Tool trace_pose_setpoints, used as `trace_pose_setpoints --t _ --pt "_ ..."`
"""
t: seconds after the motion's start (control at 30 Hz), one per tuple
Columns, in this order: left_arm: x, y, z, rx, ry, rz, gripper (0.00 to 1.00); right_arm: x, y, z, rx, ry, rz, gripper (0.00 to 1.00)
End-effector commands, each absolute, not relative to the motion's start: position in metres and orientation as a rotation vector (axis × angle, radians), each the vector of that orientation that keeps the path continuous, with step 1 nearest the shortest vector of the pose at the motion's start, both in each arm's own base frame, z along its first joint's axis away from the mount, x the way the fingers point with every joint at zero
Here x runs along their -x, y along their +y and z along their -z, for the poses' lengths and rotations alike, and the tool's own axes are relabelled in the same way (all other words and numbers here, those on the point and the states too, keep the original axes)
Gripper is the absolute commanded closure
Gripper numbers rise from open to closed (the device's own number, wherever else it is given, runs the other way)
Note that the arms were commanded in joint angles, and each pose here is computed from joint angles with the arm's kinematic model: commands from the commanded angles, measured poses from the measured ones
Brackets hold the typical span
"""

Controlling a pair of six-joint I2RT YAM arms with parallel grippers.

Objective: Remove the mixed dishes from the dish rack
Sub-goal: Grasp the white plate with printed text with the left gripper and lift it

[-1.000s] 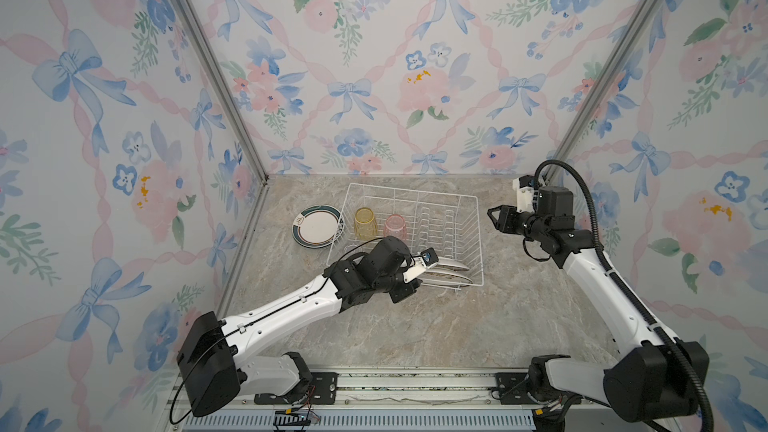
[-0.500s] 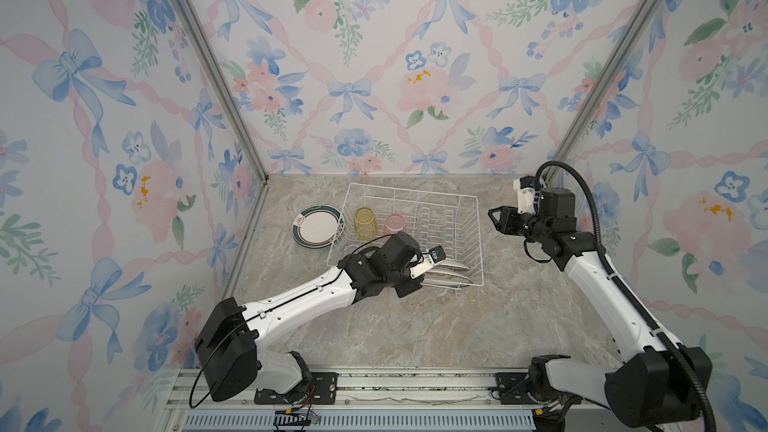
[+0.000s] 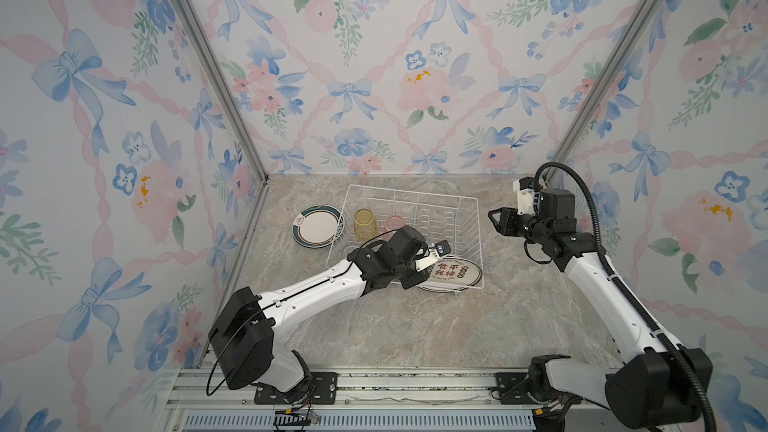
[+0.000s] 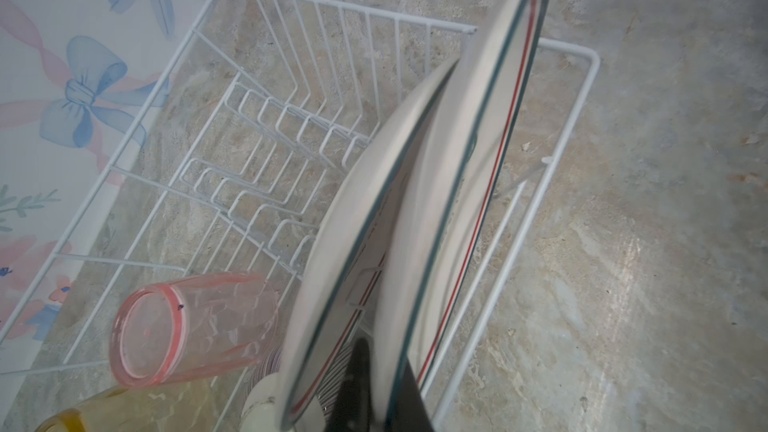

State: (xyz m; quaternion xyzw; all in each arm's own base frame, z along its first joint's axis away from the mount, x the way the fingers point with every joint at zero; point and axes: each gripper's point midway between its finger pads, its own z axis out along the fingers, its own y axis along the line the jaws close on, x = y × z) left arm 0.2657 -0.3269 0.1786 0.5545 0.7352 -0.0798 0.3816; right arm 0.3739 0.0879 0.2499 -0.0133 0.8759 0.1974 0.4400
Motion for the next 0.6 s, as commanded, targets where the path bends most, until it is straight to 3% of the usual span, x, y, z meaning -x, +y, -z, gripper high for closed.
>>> trace_pose_setpoints --t 0.0,0.57 --pt "-0.258 -0.335 -0.181 -1.437 1.876 0.269 0.95 -0.364 0.091 -0.245 0.061 2.194 -0.484 0.56" --pt "-0.277 -0.323 -0.231 -1.244 1.791 0.309 0.95 -0.36 0.098 -0.254 0.123 2.163 -0.512 0.56"
